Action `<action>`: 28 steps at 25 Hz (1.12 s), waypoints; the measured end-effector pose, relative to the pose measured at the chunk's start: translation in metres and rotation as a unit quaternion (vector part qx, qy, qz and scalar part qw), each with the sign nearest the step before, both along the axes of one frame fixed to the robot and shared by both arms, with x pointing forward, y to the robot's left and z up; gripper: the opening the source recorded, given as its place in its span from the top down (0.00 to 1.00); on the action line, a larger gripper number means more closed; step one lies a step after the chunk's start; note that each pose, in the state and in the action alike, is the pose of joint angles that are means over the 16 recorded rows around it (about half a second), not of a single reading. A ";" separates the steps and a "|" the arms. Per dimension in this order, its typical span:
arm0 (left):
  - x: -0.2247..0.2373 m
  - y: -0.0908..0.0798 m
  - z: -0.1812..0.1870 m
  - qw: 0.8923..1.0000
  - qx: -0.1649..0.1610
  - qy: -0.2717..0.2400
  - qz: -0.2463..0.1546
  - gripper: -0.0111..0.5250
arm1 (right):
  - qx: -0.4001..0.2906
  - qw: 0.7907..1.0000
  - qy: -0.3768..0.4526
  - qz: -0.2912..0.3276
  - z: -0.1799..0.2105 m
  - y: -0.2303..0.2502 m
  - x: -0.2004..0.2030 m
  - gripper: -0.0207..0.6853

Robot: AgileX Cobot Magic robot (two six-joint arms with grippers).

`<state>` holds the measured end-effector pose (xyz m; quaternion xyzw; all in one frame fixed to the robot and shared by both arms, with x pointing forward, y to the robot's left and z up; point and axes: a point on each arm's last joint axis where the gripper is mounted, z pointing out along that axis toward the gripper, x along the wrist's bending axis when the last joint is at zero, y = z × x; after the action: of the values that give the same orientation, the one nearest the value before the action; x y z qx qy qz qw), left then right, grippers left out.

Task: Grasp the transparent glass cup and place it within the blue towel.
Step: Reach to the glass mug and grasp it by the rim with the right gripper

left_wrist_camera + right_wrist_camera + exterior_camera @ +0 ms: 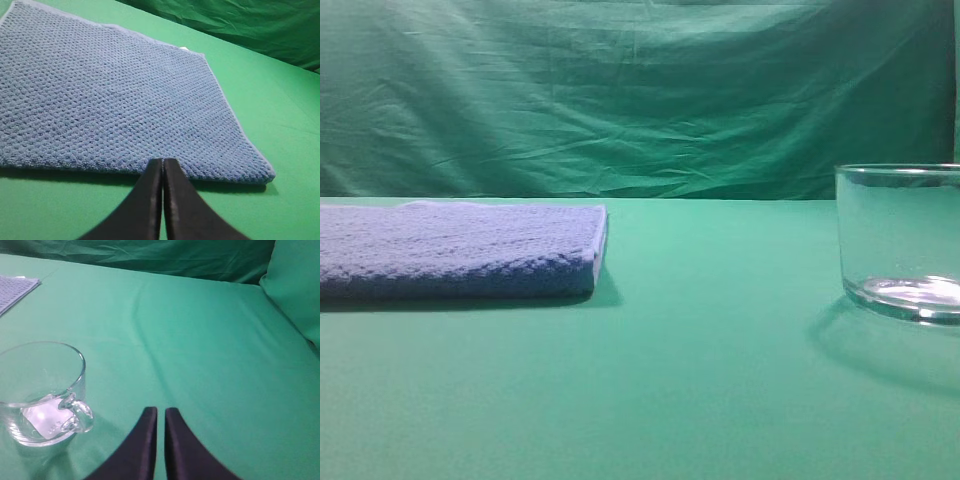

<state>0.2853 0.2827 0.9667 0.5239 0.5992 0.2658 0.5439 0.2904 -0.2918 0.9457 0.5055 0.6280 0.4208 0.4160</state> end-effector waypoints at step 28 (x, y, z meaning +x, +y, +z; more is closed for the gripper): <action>0.000 0.000 0.000 1.000 0.000 0.000 0.000 0.98 | 0.014 1.000 -0.011 -0.001 0.002 0.001 0.001 0.90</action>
<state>0.2853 0.2827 0.9667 0.5239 0.5992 0.2658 0.5439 0.2910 -0.2912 0.9478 0.5077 0.6169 0.4346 0.4157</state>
